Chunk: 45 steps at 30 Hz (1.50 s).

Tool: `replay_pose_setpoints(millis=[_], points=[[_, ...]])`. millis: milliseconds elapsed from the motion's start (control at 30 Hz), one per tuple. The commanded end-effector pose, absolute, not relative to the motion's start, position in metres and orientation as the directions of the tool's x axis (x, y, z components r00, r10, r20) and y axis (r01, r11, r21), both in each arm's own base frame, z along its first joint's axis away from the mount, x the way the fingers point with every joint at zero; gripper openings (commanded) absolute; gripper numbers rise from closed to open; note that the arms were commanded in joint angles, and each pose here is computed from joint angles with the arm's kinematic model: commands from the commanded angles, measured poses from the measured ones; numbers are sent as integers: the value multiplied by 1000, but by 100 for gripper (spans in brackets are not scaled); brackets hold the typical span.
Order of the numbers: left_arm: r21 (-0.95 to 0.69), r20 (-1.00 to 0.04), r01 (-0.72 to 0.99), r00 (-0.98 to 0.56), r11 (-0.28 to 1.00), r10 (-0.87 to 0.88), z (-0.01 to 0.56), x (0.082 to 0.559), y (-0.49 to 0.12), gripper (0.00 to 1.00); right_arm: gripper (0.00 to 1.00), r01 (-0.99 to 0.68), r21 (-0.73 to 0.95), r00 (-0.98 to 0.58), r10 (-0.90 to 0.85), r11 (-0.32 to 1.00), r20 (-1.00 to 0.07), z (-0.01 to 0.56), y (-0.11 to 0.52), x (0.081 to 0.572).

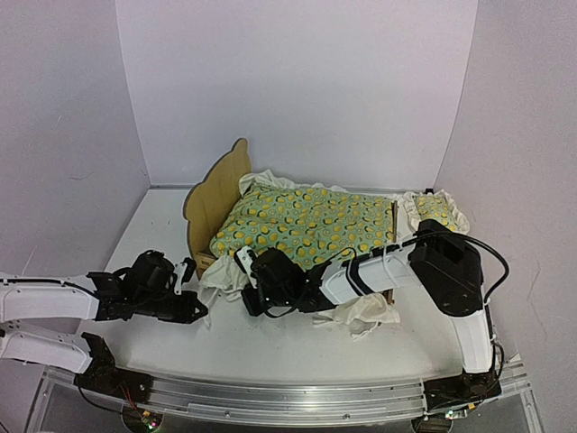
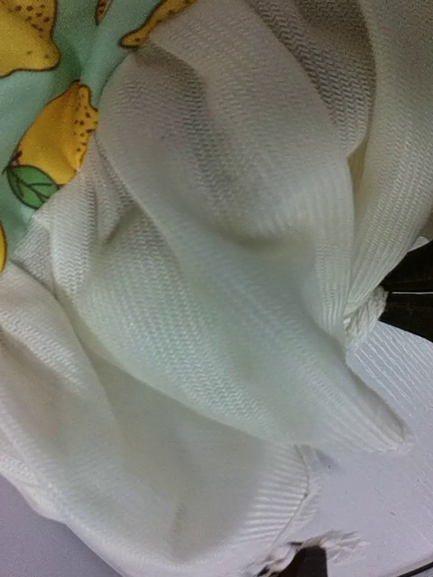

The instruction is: Set up the pet bed

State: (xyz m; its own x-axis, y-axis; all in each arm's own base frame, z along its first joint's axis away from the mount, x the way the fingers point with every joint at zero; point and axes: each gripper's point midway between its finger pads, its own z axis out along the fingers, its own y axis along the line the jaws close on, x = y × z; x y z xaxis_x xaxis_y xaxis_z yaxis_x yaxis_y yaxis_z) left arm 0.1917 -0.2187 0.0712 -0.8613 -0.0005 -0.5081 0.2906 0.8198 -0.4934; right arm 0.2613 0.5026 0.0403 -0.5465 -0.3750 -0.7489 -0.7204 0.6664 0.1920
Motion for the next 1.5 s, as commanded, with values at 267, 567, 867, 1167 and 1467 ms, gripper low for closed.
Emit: replay_pose_setpoints(millis=[267,567,867,1167,1467], points=[[-537,-460,336,-886,774,66,72,179,-233,52,0,-780,293,-526,-324,553,-786,93,515,247],[-543,-676,406,-731,735,-95,126,236,-253,27,0,-802,306,-512,-327,513,-794,98,519,239],[-517,-730,327,-651,791,-207,117,270,-246,9,0,-811,301,-498,-322,501,-805,104,523,234],[-535,-729,284,-631,795,-265,112,287,-251,14,0,-821,300,-487,-322,486,-812,108,528,229],[-531,-711,267,-657,805,-251,93,293,-259,7,0,-821,299,-486,-319,487,-814,109,529,229]])
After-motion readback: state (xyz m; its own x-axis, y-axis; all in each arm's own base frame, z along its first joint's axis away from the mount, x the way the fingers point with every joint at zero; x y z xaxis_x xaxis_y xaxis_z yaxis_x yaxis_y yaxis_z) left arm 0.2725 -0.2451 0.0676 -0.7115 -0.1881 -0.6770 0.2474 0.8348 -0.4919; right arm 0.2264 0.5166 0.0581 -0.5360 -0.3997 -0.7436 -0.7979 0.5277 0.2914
